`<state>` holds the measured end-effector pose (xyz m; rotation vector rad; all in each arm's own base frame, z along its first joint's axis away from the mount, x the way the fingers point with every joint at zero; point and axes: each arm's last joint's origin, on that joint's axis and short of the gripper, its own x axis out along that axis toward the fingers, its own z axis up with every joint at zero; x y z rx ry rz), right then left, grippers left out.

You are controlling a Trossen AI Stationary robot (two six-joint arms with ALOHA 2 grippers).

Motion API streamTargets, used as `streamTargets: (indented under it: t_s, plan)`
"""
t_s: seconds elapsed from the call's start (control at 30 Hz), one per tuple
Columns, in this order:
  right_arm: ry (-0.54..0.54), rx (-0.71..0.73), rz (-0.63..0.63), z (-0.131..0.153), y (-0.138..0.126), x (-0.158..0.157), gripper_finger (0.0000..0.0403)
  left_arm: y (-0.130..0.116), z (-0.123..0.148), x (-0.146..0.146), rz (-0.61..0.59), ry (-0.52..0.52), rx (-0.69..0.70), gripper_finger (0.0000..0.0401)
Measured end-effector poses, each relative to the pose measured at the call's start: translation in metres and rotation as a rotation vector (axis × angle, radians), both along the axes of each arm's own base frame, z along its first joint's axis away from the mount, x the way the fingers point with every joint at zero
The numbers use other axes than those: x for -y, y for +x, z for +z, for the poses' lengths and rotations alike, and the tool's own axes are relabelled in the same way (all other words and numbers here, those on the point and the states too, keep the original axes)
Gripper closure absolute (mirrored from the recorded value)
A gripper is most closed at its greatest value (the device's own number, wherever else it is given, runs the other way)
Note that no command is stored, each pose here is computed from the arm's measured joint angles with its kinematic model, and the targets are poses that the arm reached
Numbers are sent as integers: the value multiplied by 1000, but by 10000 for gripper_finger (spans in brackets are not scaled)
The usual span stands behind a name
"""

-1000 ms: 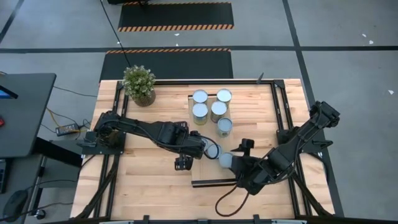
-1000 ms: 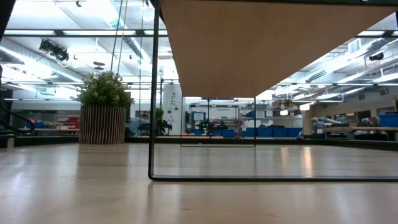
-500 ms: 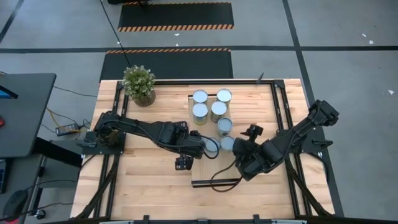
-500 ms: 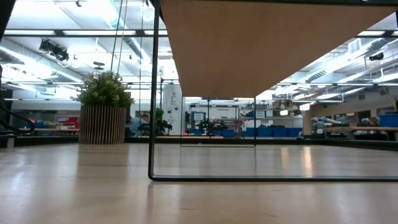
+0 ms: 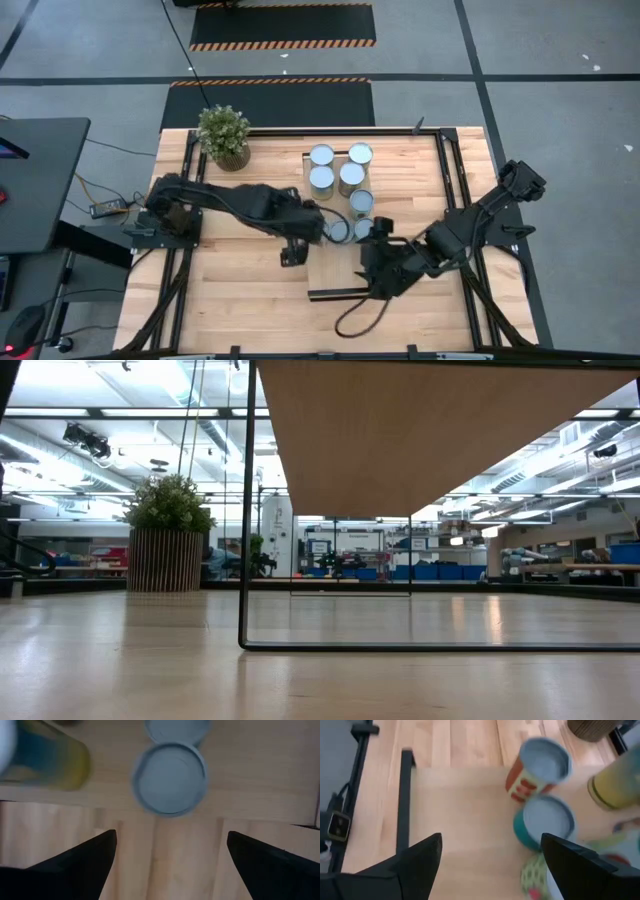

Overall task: Pick and place cans onto a shelf
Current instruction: Adjust the cans on the shelf

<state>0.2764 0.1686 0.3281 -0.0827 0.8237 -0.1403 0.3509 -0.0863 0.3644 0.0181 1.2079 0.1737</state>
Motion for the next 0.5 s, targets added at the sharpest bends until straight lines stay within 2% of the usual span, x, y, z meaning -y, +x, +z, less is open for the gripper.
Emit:
streamTargets:
  t_s: [0.13, 0.3, 0.5]
  plan:
    - [48, 32, -11, 3, 15, 15, 56, -17, 24, -7, 2, 56, 92, 14]
    - [81, -9, -13, -1, 27, 32, 56, -48, 52, -12, 14, 101, 167, 14]
    - [102, -84, 30, -17, 44, 38, 56, -74, 52, -7, 28, 166, 191, 14]
